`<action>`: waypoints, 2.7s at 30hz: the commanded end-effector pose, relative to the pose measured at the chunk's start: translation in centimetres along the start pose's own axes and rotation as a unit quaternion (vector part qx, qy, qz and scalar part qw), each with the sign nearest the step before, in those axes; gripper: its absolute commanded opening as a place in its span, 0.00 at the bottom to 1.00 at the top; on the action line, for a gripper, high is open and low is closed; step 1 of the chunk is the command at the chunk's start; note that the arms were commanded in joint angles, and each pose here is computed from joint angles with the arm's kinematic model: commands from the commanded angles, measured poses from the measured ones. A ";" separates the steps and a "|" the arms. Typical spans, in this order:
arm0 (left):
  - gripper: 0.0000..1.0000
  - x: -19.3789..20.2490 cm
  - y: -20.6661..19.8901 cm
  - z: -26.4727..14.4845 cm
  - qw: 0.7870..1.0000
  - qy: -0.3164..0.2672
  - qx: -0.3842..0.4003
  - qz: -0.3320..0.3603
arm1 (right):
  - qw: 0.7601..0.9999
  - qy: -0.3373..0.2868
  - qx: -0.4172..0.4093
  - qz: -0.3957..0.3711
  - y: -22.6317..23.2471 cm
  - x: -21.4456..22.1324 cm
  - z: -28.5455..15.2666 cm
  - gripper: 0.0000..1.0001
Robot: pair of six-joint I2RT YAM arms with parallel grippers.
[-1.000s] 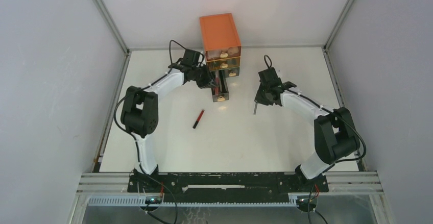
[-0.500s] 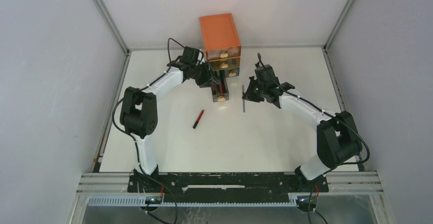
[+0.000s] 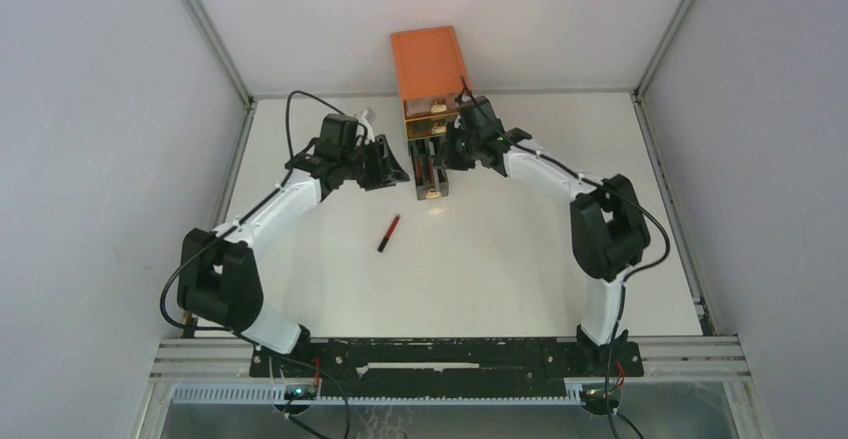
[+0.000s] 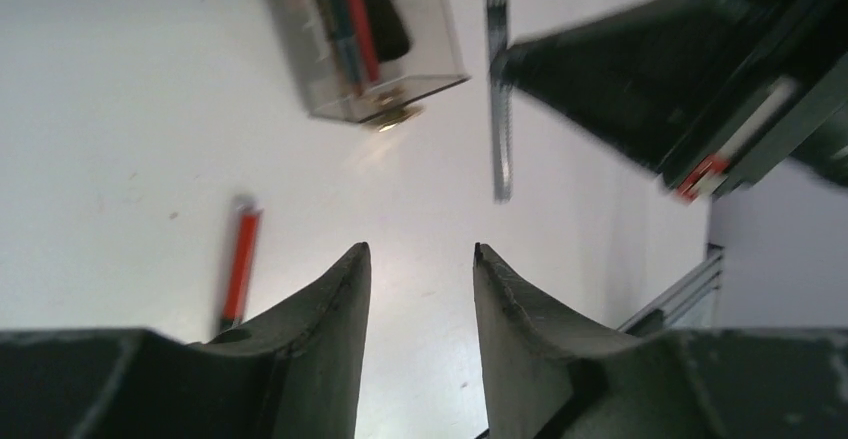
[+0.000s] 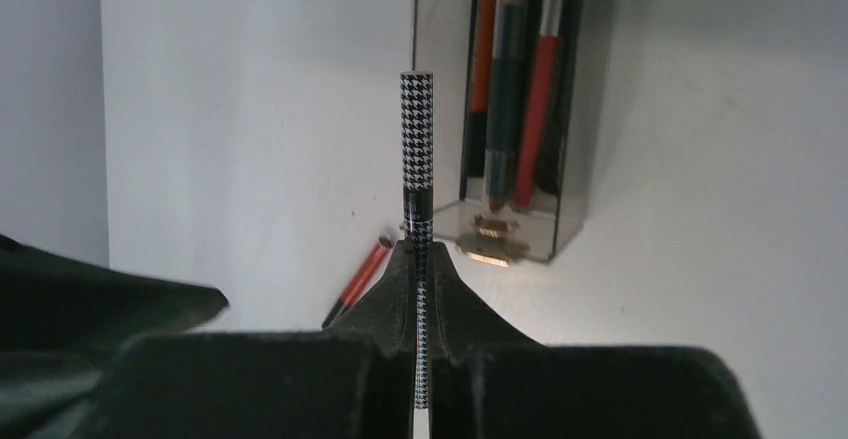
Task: Organize the makeup
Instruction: Place the makeup in the drawer, then pick up the lipstick at the center of the board, then place the lipstick in the drawer.
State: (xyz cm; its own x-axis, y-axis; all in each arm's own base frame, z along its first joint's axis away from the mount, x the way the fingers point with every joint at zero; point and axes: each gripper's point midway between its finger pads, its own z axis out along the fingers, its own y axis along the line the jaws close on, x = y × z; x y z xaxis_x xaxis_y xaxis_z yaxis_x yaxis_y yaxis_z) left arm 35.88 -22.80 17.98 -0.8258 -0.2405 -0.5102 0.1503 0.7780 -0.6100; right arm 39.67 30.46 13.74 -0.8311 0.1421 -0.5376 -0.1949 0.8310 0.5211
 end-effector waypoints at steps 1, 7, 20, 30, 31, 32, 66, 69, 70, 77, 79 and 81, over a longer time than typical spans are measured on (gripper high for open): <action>0.48 1.3 2.6 -1.4 0.999 -0.014 -0.032 0.031 | 1.000 0.006 0.004 0.007 1.6 -1.5 1.8 0.00; 0.68 5.1 7.1 -2.9 0.992 0.004 -0.105 0.066 | 0.999 -0.001 0.029 0.030 1.2 -2.3 3.8 0.00; 0.77 11.4 9.9 -0.1 0.985 0.077 -0.139 0.061 | 0.997 -0.025 0.048 0.057 0.0 -3.8 5.9 0.33; 0.72 12.8 11.6 1.8 0.973 0.119 -0.183 0.080 | 0.997 -0.069 0.016 0.037 2.1 -4.8 1.9 0.51; 0.70 13.0 11.9 1.9 0.971 0.125 -0.190 0.080 | 0.997 -0.071 0.012 0.037 2.2 -4.7 1.4 0.51; 0.68 13.6 11.5 2.2 0.968 0.134 -0.190 0.091 | 0.997 -0.072 0.008 0.037 2.2 -4.5 1.0 0.51; 0.00 1.7 -1.8 2.9 0.994 0.058 -0.069 0.058 | 0.985 -0.128 0.103 0.043 -6.8 -0.9 -11.7 0.50; 0.00 0.2 -2.0 4.6 0.997 0.043 -0.065 0.029 | 0.984 -0.133 0.112 0.045 -7.2 -0.6 -12.4 0.50; 0.00 -0.2 -2.2 5.2 0.997 0.040 -0.058 0.021 | 0.983 -0.135 0.116 0.046 -7.4 -0.4 -12.7 0.50; 0.01 -2.7 -1.7 8.1 0.998 0.009 -0.062 -0.002 | 0.980 -0.141 0.134 0.046 -8.4 0.3 -13.9 0.50; 0.03 -3.5 -0.8 8.6 0.997 -0.001 -0.070 -0.014 | 0.980 -0.139 0.133 0.047 -8.4 0.4 -13.9 0.50; 0.10 -4.2 -0.7 9.0 0.997 -0.011 -0.070 -0.018 | 0.981 -0.133 0.130 0.049 -8.3 0.7 -13.6 0.50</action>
State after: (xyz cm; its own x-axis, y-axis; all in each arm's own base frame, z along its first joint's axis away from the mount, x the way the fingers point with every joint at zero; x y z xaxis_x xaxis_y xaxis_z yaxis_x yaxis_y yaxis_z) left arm 40.27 -27.01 11.34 -0.8875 -0.1903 -0.4198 0.0359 0.8794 -0.4747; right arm 33.62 16.69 17.46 -0.6851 0.3357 -0.6464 0.0538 0.9084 0.4147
